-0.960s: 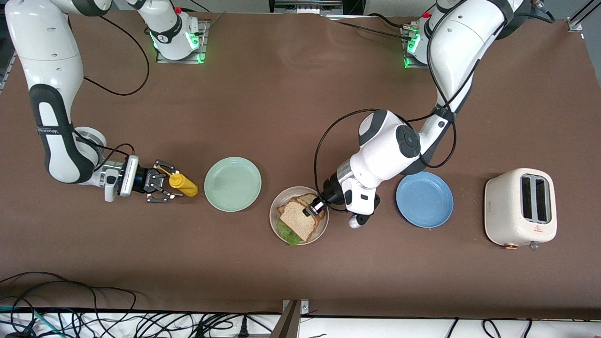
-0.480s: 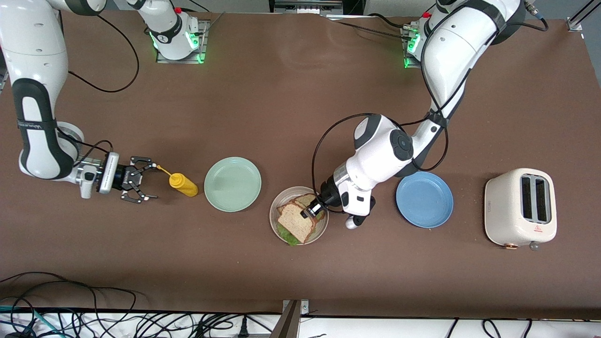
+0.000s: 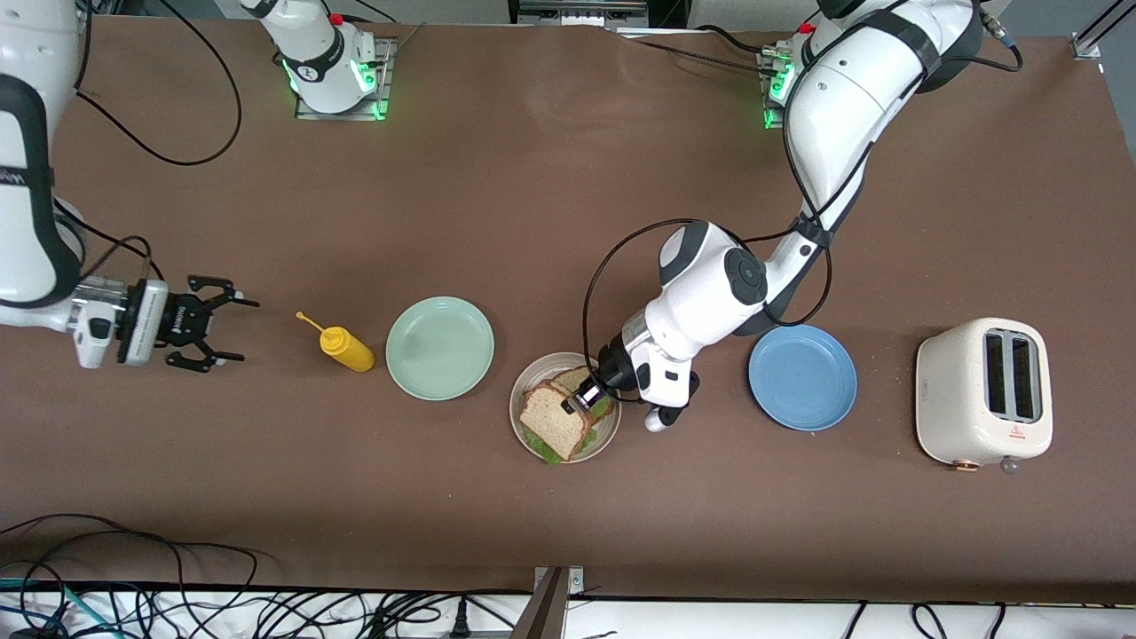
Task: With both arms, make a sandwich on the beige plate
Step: 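Lower the toast onto the lettuce while the right gripper releases the bottle, then open the left gripper and release the toast on the sandwich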
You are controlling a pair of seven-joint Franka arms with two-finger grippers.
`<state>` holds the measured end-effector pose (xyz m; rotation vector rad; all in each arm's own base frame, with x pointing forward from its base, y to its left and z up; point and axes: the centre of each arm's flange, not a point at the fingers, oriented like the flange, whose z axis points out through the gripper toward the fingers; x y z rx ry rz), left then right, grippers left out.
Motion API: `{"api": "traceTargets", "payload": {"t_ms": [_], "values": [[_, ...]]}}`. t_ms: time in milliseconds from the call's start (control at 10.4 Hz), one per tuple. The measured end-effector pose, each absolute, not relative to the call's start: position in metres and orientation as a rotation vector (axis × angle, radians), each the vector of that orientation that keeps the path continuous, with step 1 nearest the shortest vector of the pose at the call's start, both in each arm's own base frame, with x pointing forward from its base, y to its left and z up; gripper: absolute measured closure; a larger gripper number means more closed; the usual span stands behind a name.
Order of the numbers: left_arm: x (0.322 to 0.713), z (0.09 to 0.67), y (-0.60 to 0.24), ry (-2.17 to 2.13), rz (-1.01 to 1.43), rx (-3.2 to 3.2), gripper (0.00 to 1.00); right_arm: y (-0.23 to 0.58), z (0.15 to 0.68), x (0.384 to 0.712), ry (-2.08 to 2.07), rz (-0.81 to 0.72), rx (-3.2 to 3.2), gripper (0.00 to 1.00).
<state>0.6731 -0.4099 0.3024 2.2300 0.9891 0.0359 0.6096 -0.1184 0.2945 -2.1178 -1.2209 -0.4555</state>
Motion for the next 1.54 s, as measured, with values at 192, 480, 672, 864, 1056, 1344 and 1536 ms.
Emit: {"api": "traceTargets", "payload": {"t_ms": [192, 480, 672, 864, 1056, 1344, 1536], "values": [[0.674, 0.302, -0.409, 0.991, 0.039, 2.23, 0.92, -0.117, 0.344, 0.606, -1.071, -0.33, -2.271, 0.0], [0.675, 0.301, -0.407, 0.994, 0.042, 2.232, 0.87, -0.104, 0.42, 0.595, -0.932, -0.176, -2.5, 0.0], [0.674, 0.3, -0.408, 0.993, 0.04, 2.233, 0.7, -0.093, 0.467, 0.582, -0.814, -0.082, -2.673, 0.0], [0.673, 0.3, -0.409, 0.991, 0.039, 2.234, 0.43, -0.083, 0.496, 0.568, -0.648, 0.023, -2.82, 0.0], [0.674, 0.298, -0.406, 0.996, 0.043, 2.238, 0.21, -0.071, 0.514, 0.559, -0.5, 0.104, -2.958, 0.0], [0.676, 0.284, -0.396, 1.018, 0.049, 2.261, 0.01, -0.019, 0.546, 0.55, -0.145, 0.194, -3.123, 0.0], [0.677, 0.278, -0.391, 1.028, 0.045, 2.277, 0.0, -0.009, 0.573, 0.55, 0.003, 0.14, -3.14, 0.0]]}}
